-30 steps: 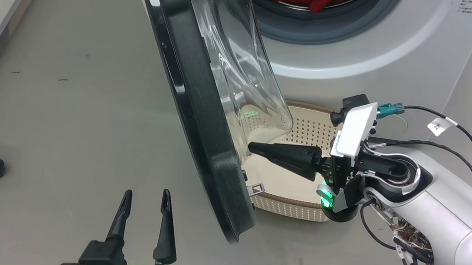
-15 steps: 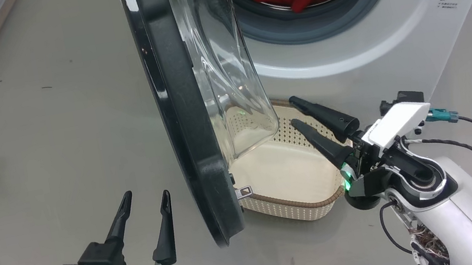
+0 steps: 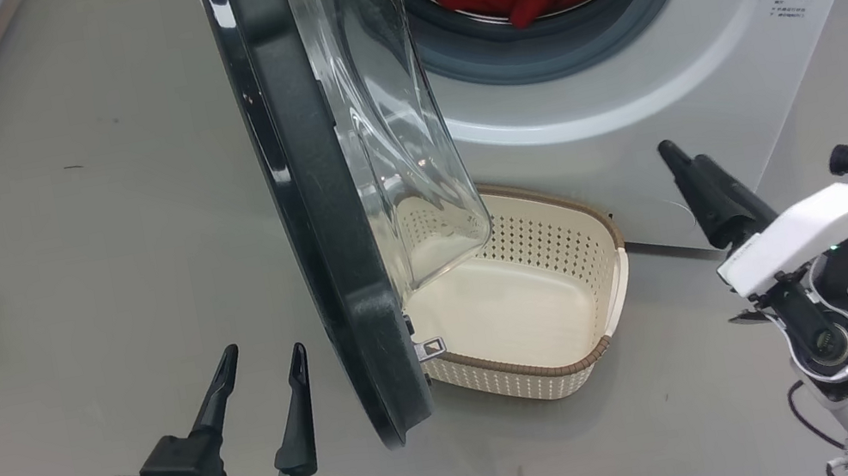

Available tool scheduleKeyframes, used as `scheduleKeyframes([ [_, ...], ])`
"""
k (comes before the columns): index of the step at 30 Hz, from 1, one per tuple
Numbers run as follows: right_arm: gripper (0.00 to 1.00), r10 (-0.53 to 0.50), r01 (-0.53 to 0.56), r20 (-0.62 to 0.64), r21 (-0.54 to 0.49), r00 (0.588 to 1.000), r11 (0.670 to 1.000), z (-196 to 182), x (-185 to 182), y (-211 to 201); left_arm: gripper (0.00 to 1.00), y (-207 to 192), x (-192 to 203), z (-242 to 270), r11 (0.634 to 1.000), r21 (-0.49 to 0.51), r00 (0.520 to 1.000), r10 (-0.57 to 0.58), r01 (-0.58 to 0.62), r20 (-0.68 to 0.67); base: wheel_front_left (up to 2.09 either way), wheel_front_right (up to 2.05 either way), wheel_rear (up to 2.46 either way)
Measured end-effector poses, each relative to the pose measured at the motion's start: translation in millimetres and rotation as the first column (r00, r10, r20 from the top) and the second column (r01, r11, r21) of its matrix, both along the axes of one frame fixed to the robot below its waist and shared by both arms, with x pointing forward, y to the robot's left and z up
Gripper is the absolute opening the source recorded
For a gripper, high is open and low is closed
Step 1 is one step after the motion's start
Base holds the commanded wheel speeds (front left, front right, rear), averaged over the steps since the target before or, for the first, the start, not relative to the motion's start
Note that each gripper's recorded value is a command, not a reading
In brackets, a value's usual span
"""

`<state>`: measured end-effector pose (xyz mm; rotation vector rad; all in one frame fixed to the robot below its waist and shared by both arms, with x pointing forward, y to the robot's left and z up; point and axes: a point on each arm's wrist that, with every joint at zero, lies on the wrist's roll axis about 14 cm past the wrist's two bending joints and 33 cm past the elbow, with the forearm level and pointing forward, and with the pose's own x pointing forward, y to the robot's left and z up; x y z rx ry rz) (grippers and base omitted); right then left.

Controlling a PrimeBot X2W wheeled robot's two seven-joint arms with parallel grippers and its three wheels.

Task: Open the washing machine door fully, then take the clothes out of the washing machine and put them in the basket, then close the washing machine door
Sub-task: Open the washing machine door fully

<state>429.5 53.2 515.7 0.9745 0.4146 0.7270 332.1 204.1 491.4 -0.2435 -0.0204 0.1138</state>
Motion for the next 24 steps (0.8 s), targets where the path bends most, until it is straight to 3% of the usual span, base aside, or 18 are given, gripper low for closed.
scheduleKeyframes([
  [4,1.00,-0.068,0.101,0.197,-0.162,0.978,0.982,-2.3,11.6,-28.5,1.00,-0.1,0.1,0.6,1.000,-0.001,1.000,-0.001,0.001,0.002,0.00,0.00,0.00],
  [10,1.00,-0.131,0.355,0.514,-0.365,0.848,0.861,3.1,30.0,-83.5,1.00,0.5,-1.2,0.0,1.000,-0.002,1.000,0.006,-0.006,0.000,0.00,0.00,0.00],
  [14,1.00,-0.065,0.394,0.565,-0.483,0.822,0.782,-3.6,29.2,-90.6,1.00,0.8,-3.6,-2.5,1.000,-0.005,1.000,0.009,-0.010,-0.006,0.00,0.00,0.00],
  [17,1.00,-0.037,0.424,0.600,-0.519,0.799,0.742,-1.4,27.9,-93.6,1.00,-0.5,-4.1,-3.7,1.000,-0.007,1.000,0.006,-0.006,-0.009,0.00,0.00,0.00],
  [20,1.00,-0.028,0.435,0.610,-0.532,0.792,0.727,-2.2,22.0,-93.2,1.00,-1.7,-3.5,-3.8,1.000,-0.007,1.000,0.002,-0.002,-0.009,0.00,0.00,0.00],
  [24,1.00,-0.061,0.459,0.634,-0.488,0.771,0.742,9.2,16.3,-89.3,1.00,-2.5,-2.7,-4.1,1.000,-0.007,1.000,-0.001,0.001,-0.010,0.00,0.00,0.00],
])
